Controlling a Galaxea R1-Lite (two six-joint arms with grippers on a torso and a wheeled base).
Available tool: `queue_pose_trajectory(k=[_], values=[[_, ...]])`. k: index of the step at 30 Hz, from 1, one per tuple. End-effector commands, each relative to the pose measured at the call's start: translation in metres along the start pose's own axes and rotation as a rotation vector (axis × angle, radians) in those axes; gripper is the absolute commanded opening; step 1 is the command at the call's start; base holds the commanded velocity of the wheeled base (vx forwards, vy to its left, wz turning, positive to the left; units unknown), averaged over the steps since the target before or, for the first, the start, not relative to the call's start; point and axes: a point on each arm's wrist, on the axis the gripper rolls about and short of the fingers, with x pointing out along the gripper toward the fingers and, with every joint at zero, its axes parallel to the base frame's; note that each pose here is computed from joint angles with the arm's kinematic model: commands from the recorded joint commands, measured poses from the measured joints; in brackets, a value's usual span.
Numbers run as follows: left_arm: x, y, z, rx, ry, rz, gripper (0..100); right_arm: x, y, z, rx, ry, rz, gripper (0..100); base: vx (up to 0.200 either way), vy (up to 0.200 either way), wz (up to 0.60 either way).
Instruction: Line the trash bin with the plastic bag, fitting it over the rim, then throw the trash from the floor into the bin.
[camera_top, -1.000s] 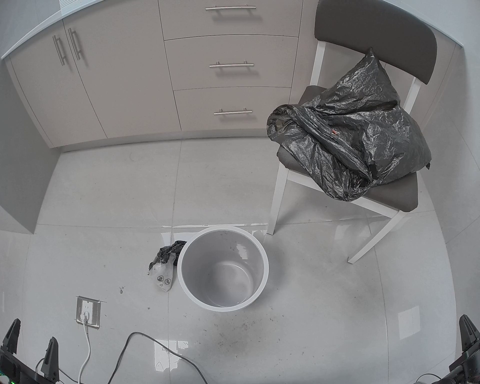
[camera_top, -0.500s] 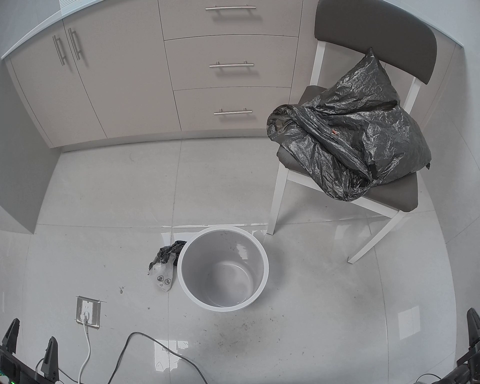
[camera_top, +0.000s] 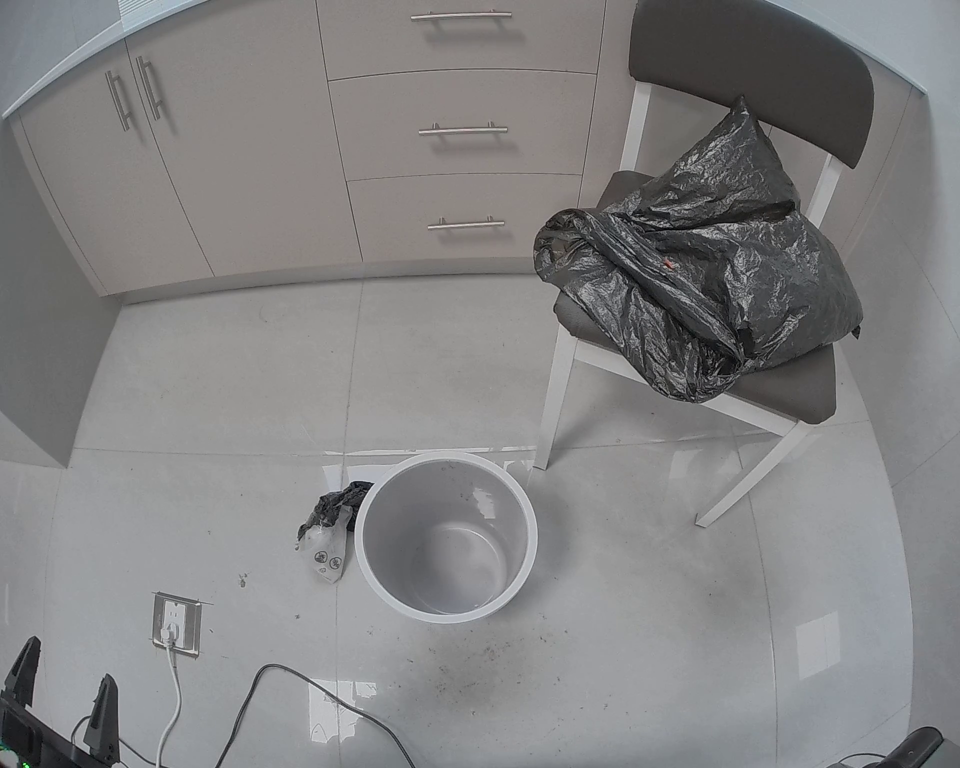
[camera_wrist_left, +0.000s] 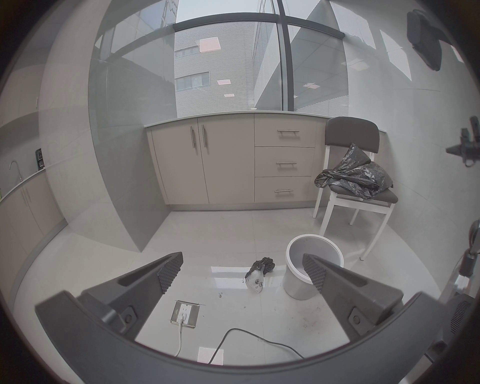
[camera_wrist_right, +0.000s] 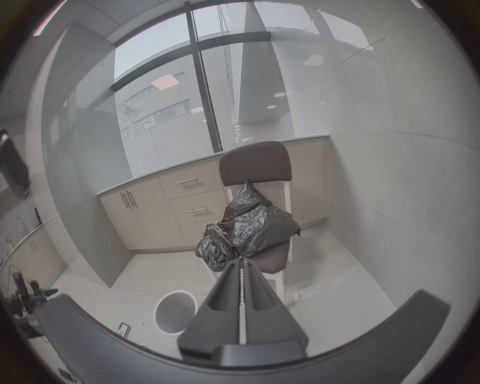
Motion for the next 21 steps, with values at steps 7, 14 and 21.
queue_pose_trajectory(k=[7, 14, 21], values=[[0.003, 0.000, -0.003, 0.023, 0.038, -0.024, 100, 0.176, 0.067, 0.016, -0.078, 0.272, 0.168, 0, 0.000, 0.000, 0.00], [0.003, -0.001, -0.003, 0.028, 0.037, 0.006, 100, 0.213, 0.091, 0.008, -0.092, 0.306, 0.172, 0, 0.000, 0.000, 0.00], [0.004, 0.000, -0.002, 0.016, 0.048, -0.041, 100, 0.228, 0.099, 0.005, -0.097, 0.317, 0.179, 0, 0.000, 0.000, 0.00]])
